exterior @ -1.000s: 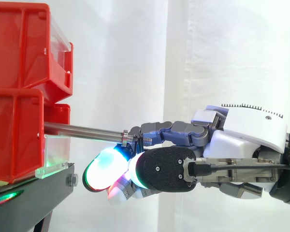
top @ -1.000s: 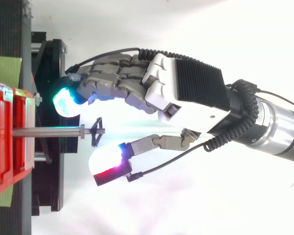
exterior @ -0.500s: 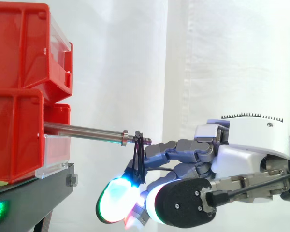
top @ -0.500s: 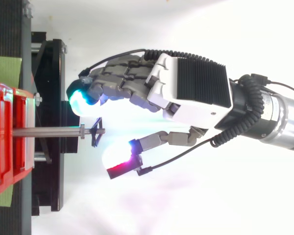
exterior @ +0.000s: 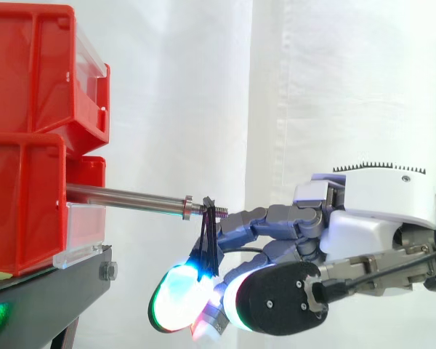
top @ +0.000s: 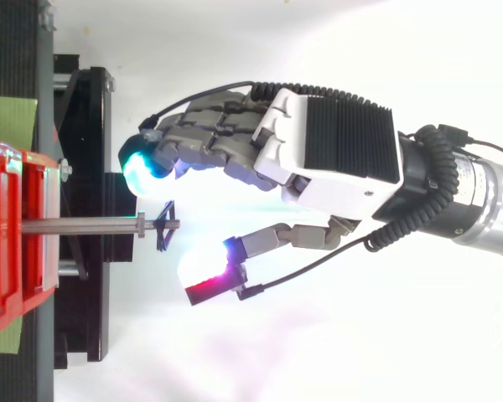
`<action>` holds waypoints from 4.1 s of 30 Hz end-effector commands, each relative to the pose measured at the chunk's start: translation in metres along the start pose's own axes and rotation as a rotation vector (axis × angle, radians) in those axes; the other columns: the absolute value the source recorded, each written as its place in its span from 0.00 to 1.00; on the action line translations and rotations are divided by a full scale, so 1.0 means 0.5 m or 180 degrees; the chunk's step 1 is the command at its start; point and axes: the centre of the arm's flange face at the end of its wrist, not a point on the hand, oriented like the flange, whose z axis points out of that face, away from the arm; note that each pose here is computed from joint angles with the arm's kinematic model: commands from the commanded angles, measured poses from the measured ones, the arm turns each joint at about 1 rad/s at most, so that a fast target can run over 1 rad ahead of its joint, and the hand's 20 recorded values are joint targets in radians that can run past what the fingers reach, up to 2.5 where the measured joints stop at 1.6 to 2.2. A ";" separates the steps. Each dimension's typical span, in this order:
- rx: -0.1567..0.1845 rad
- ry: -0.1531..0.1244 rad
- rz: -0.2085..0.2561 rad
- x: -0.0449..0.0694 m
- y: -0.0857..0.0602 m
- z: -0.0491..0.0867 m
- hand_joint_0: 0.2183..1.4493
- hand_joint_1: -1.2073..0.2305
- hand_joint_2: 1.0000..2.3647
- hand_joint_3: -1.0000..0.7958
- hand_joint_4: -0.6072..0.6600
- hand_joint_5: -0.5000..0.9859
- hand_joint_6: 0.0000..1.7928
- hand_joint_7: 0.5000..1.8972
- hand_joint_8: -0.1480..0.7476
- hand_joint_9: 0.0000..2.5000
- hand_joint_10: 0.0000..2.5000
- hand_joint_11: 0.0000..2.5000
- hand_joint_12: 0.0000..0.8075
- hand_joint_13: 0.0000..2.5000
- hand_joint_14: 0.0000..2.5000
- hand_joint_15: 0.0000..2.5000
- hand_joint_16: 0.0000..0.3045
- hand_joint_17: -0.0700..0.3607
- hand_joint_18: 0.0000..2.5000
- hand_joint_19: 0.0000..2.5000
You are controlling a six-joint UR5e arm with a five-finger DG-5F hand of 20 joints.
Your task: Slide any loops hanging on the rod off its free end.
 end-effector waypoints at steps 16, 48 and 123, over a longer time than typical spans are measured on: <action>-0.0182 0.0014 0.0026 -0.008 0.022 0.014 0.29 0.43 0.00 0.32 0.68 0.25 0.28 0.44 0.47 0.24 0.01 0.18 0.42 0.23 0.00 0.12 0.15 0.40 0.20 0.12; -0.0247 -0.0035 0.0032 -0.037 0.043 0.022 0.31 0.39 0.01 0.34 0.64 0.25 0.32 0.41 0.47 0.25 0.01 0.19 0.42 0.24 0.00 0.12 0.15 0.40 0.22 0.13; -0.0299 0.0049 -0.0010 -0.046 0.026 0.021 0.30 0.34 0.01 0.46 0.56 0.24 0.53 0.25 0.49 0.32 0.01 0.28 0.44 0.29 0.01 0.17 0.15 0.41 0.26 0.15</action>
